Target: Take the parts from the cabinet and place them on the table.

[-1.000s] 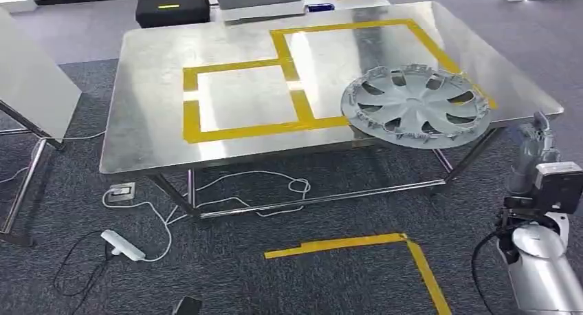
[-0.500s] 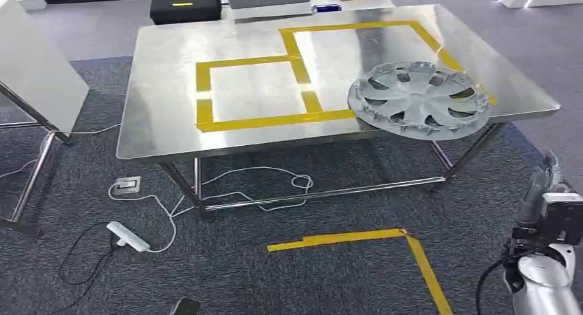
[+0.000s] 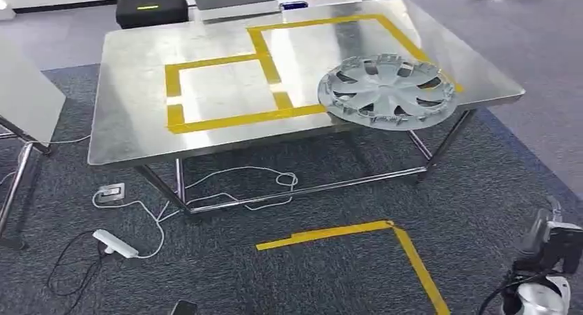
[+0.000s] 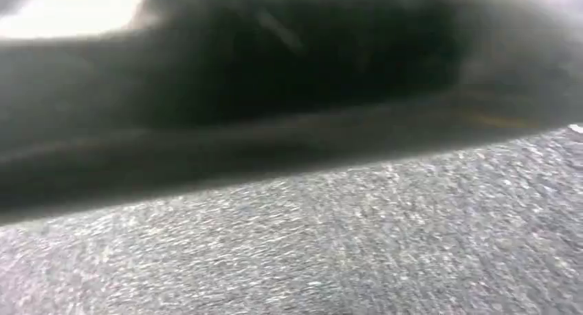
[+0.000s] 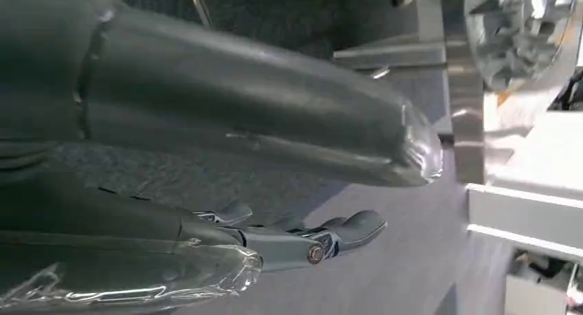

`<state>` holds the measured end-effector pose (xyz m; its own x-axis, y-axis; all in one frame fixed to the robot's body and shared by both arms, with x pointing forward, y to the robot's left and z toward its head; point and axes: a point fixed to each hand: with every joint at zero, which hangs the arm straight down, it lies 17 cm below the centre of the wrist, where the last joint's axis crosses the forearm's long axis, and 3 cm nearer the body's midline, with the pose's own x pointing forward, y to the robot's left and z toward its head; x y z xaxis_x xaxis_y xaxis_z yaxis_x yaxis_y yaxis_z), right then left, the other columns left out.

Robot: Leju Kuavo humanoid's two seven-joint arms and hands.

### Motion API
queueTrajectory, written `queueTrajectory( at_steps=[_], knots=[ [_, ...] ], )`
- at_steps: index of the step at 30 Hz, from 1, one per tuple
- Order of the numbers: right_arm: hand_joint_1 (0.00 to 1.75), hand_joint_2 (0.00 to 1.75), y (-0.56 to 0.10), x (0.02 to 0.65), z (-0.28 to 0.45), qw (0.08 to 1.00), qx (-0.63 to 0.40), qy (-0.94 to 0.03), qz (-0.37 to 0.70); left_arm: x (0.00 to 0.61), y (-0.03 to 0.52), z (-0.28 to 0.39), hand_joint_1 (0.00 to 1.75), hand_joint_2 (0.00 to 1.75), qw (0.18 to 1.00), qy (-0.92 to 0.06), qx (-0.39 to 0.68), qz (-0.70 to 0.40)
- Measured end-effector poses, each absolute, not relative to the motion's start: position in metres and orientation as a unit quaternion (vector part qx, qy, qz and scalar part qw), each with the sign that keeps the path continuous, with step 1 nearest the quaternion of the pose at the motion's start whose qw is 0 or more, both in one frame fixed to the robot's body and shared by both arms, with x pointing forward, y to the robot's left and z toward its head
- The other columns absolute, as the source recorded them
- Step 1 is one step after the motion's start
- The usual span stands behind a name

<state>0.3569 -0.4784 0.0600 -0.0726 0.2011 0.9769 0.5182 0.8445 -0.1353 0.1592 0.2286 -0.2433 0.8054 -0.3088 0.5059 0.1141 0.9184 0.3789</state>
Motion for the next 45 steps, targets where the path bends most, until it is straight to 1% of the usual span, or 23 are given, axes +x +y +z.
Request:
queueTrajectory(
  at_steps=[4, 9, 14, 18, 21, 27, 31, 38, 43, 45],
  knots=[
    [0.0, 0.0, -0.484, 0.347, 0.04, 0.655, -0.25, -0.7, -0.139, 0.161, 0.23, -0.243, 0.0, 0.0, 0.935, -0.291, 0.17, -0.109],
    [0.0, 0.0, -0.511, 0.321, 0.011, 0.667, -0.271, -0.673, -0.167, 0.158, 0.228, -0.243, 0.0, 0.0, 0.936, -0.288, 0.169, -0.107],
    [0.0, 0.0, -0.539, 0.268, -0.048, 0.707, -0.301, -0.604, -0.21, 0.156, 0.229, -0.244, 0.0, 0.0, 0.937, -0.287, 0.169, -0.102],
    [0.0, 0.0, -0.546, 0.237, -0.083, 0.727, -0.311, -0.563, -0.241, 0.157, 0.23, -0.244, 0.0, 0.0, 0.937, -0.288, 0.169, -0.1],
    [0.0, 0.0, -0.546, 0.201, -0.121, 0.759, -0.325, -0.496, -0.268, 0.159, 0.228, -0.243, 0.0, 0.0, 0.937, -0.293, 0.165, -0.096],
    [0.0, 0.0, -0.508, 0.138, -0.189, 0.819, -0.33, -0.362, -0.299, 0.154, 0.23, -0.244, 0.0, 0.0, 0.94, -0.289, 0.162, -0.087],
    [0.0, 0.0, -0.483, 0.129, -0.205, 0.832, -0.313, -0.338, -0.309, 0.155, 0.232, -0.244, 0.0, 0.0, 0.939, -0.289, 0.164, -0.085],
    [0.0, 0.0, -0.47, 0.124, -0.214, 0.839, -0.301, -0.32, -0.321, 0.155, 0.231, -0.244, 0.0, 0.0, 0.939, -0.291, 0.163, -0.082],
    [0.0, 0.0, -0.444, 0.099, -0.236, 0.868, -0.289, -0.249, -0.319, 0.153, 0.231, -0.245, 0.0, 0.0, 0.94, -0.289, 0.161, -0.081],
    [0.0, 0.0, -0.429, 0.097, -0.241, 0.875, -0.276, -0.237, -0.32, 0.153, 0.231, -0.245, 0.0, 0.0, 0.94, -0.29, 0.161, -0.08]
  ],
)
